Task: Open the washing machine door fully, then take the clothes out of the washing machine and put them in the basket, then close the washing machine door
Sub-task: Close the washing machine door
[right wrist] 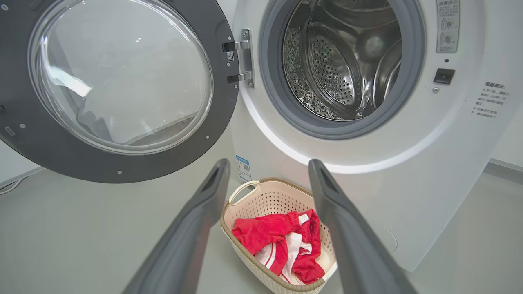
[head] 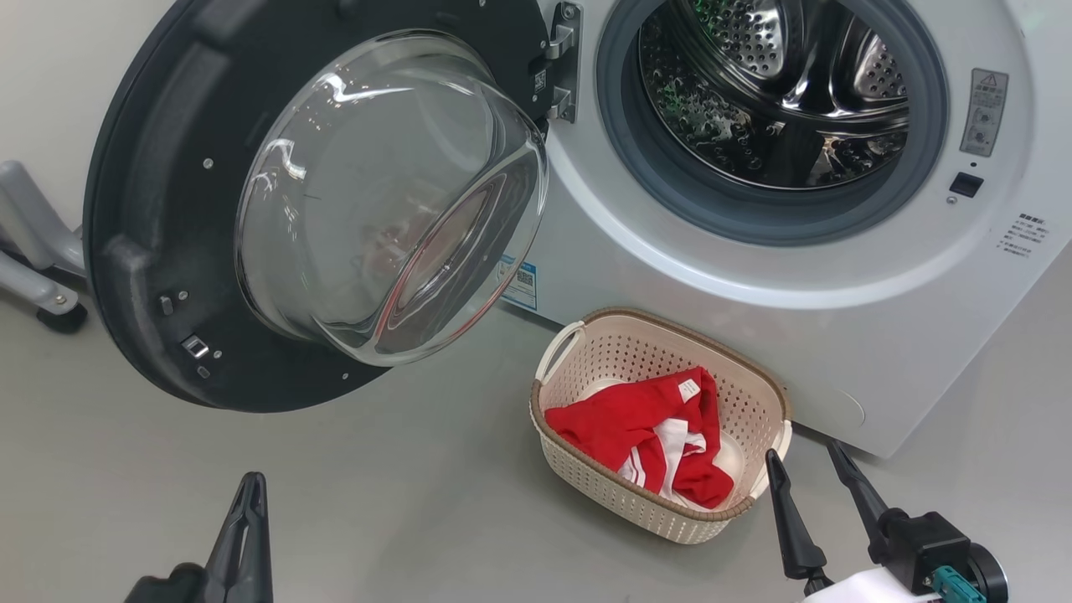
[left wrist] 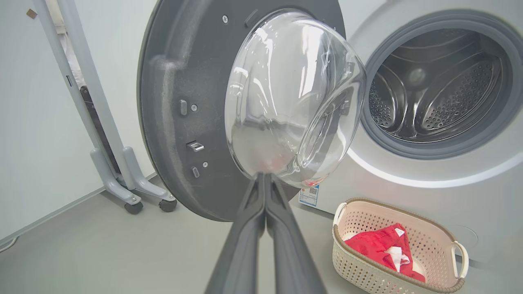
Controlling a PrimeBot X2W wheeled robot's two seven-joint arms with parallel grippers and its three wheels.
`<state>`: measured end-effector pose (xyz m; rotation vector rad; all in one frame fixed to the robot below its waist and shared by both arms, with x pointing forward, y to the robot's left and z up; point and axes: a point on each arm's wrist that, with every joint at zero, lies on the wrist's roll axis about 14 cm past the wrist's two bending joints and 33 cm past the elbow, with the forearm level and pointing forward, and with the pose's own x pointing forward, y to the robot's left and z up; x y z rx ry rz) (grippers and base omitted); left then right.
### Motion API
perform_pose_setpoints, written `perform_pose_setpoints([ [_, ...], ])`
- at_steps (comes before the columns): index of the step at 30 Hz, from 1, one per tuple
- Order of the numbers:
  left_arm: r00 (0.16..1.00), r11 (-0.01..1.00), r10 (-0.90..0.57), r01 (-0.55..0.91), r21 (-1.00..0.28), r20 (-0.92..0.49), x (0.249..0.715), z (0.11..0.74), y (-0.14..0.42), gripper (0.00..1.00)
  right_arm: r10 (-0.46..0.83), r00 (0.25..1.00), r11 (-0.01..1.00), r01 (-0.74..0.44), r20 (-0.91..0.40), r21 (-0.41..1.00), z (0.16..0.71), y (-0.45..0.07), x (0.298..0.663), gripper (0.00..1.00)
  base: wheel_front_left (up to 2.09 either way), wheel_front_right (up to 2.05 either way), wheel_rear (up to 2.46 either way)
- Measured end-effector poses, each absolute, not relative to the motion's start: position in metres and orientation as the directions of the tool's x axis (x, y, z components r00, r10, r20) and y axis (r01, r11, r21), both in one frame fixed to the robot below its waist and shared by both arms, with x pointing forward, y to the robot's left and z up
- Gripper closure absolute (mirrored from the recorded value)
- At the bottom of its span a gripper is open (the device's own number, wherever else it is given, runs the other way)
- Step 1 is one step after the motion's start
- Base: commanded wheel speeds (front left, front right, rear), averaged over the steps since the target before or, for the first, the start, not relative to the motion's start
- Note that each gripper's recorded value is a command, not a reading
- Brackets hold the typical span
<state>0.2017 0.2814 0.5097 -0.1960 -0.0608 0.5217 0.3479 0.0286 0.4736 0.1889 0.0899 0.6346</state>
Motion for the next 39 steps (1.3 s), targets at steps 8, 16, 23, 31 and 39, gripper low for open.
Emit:
perform_pose_setpoints([
  [8,0.866,0.773,0.499,-0.426,-0.470,0.037,0.206,0.520,0.278,1.00,0.599,0.800,0.786,-0.583,-0.025,0.205,0.473,0.031,0.350,0.00,0.00,0.00,0.00],
  [16,0.843,0.556,0.514,-0.189,-0.809,0.156,0.210,0.556,0.279,1.00,0.606,0.795,0.782,-0.589,-0.025,0.206,0.472,0.034,0.354,0.00,0.00,0.00,0.00],
  [23,0.775,0.401,0.564,0.045,-0.915,0.285,0.212,0.599,0.293,1.00,0.615,0.788,0.775,-0.598,-0.023,0.204,0.473,0.038,0.359,0.00,0.00,0.00,0.00],
  [31,0.610,0.357,0.686,0.194,-0.914,0.398,0.186,0.642,0.362,1.00,0.619,0.785,0.772,-0.602,-0.025,0.203,0.472,0.039,0.358,0.00,0.00,0.00,0.00],
  [39,0.594,0.411,0.680,0.178,-0.894,0.430,0.180,0.670,0.416,1.00,0.631,0.775,0.763,-0.613,-0.029,0.205,0.472,0.042,0.360,0.00,0.00,0.00,0.00],
])
